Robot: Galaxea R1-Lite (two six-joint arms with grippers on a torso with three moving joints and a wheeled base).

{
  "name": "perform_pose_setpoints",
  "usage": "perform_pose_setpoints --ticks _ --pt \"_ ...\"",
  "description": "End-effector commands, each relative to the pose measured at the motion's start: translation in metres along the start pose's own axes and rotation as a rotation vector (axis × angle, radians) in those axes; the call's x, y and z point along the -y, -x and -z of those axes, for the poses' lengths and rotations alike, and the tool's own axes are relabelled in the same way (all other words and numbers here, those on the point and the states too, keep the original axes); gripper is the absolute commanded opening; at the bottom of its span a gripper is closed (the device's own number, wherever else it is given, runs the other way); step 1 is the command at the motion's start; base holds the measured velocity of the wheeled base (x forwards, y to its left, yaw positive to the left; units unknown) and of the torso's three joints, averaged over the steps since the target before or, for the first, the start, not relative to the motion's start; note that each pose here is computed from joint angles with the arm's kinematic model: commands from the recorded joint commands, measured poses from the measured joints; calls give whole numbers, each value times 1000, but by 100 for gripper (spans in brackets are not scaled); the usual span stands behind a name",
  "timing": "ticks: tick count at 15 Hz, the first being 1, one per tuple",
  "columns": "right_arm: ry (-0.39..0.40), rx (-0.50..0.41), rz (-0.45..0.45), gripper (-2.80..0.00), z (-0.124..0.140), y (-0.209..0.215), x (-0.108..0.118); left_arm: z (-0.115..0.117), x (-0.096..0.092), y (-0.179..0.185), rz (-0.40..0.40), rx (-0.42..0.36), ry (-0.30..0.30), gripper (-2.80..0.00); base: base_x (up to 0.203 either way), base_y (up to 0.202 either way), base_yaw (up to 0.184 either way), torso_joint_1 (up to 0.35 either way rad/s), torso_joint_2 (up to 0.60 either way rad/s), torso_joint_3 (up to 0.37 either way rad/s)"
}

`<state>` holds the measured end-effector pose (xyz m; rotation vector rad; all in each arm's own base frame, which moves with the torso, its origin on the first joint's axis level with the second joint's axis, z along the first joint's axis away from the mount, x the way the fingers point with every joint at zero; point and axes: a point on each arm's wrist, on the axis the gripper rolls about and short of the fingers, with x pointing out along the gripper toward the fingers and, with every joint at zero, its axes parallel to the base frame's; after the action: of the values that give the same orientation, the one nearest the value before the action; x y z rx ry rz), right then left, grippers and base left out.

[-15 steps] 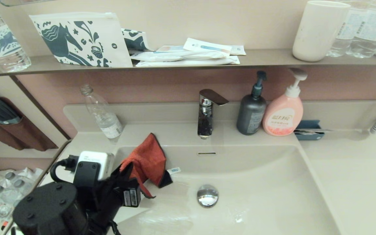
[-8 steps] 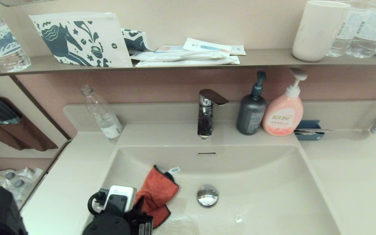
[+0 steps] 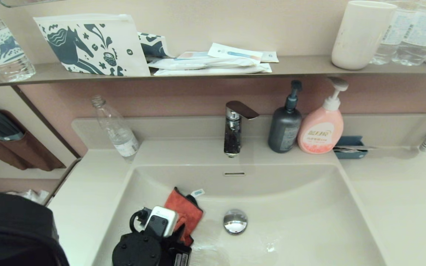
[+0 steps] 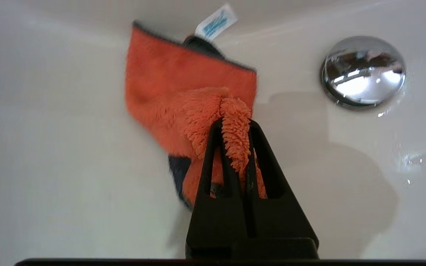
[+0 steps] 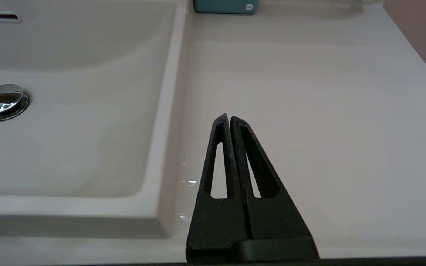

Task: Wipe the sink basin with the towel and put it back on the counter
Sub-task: Wipe the sink

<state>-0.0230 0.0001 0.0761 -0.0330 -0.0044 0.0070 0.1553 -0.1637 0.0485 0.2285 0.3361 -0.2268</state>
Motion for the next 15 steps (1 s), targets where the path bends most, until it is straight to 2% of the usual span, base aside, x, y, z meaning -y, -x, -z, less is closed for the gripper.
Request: perform_pose_setpoints --ticks 1,7,15 --pt "-1 -1 -1 -280 0 0 0 -10 -6 -20 -8 25 21 -280 0 0 0 0 0 0" --pt "1 -1 -1 -280 0 0 0 -14 -41 -47 78 28 20 -280 0 0 0 0 0 0" --pt "1 -1 -1 -280 0 0 0 7 -56 -63 54 -62 19 -280 0 0 0 0 0 0"
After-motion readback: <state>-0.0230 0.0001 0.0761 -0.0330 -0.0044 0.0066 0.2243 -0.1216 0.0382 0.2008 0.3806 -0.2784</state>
